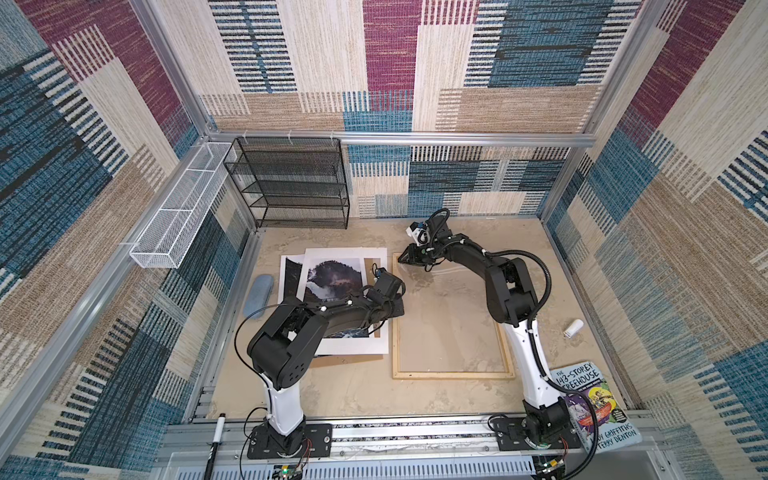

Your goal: Put the photo into the frame

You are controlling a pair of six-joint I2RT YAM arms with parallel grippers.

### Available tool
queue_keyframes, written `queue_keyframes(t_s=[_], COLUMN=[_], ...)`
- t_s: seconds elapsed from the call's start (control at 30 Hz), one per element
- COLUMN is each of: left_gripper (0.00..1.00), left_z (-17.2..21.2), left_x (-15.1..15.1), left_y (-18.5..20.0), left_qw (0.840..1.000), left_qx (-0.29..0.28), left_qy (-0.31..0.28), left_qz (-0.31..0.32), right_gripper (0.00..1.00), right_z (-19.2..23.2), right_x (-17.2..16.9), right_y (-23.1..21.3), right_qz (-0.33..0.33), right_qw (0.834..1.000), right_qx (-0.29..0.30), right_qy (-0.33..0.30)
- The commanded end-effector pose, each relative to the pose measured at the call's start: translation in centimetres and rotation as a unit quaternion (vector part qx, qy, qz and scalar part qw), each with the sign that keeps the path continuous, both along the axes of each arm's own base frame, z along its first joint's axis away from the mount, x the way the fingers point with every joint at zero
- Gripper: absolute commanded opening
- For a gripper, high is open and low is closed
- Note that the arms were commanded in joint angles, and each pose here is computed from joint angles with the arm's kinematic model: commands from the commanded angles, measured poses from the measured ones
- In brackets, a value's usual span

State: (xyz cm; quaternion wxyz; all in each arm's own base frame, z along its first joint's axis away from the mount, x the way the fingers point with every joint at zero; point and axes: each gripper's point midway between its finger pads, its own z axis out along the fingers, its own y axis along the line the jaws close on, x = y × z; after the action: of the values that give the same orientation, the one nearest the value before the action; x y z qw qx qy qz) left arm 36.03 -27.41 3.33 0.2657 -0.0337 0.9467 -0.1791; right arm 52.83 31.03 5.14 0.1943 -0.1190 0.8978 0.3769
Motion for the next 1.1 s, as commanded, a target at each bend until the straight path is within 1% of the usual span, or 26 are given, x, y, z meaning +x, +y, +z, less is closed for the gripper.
queue_keyframes(t_s=[0.0, 0.33, 0.47, 0.6, 0.77, 0.9, 1.07], left_gripper=[0.21, 0.21, 0.21, 0.21, 0.21, 0.21, 0.21], left_z=[-1.6, -1.7, -1.8, -1.7, -1.6, -1.4, -1.2], left_x=[-1.8, -1.8, -1.8, -1.8, -1.8, -1.8, -1.8], left_y=[-0.1, -0.2, -0.2, 0.1, 0.6, 0.9, 1.0], left_qw=[0.999, 0.999, 0.999, 0.999, 0.999, 0.999, 0.999], left_qx=[0.007, 0.007, 0.008, 0.012, 0.017, 0.019, 0.017], left_qy=[0.044, 0.046, 0.046, 0.046, 0.042, 0.040, 0.037], left_qz=[-0.022, -0.027, -0.026, -0.020, -0.008, -0.003, 0.002], right_gripper=[0.27, 0.26, 0.26, 0.26, 0.26, 0.26, 0.27], right_z=[0.5, 1.0, 1.1, 1.5, 2.1, 1.0, 0.0], right_x=[0.3, 0.7, 1.1, 1.7, 2.1, 1.7, 0.4], right_y=[0.7, 1.6, 1.5, 0.6, -2.8, -6.3, -11.5], right_qz=[0.001, 0.002, -0.006, -0.024, -0.062, -0.097, -0.149], right_qw=[1.000, 0.998, 0.999, 0.999, 0.997, 0.993, 0.985], right_qx=[0.019, 0.055, 0.054, 0.035, -0.018, -0.062, -0.088], right_qy=[-0.003, 0.003, -0.001, -0.013, -0.030, -0.025, -0.012])
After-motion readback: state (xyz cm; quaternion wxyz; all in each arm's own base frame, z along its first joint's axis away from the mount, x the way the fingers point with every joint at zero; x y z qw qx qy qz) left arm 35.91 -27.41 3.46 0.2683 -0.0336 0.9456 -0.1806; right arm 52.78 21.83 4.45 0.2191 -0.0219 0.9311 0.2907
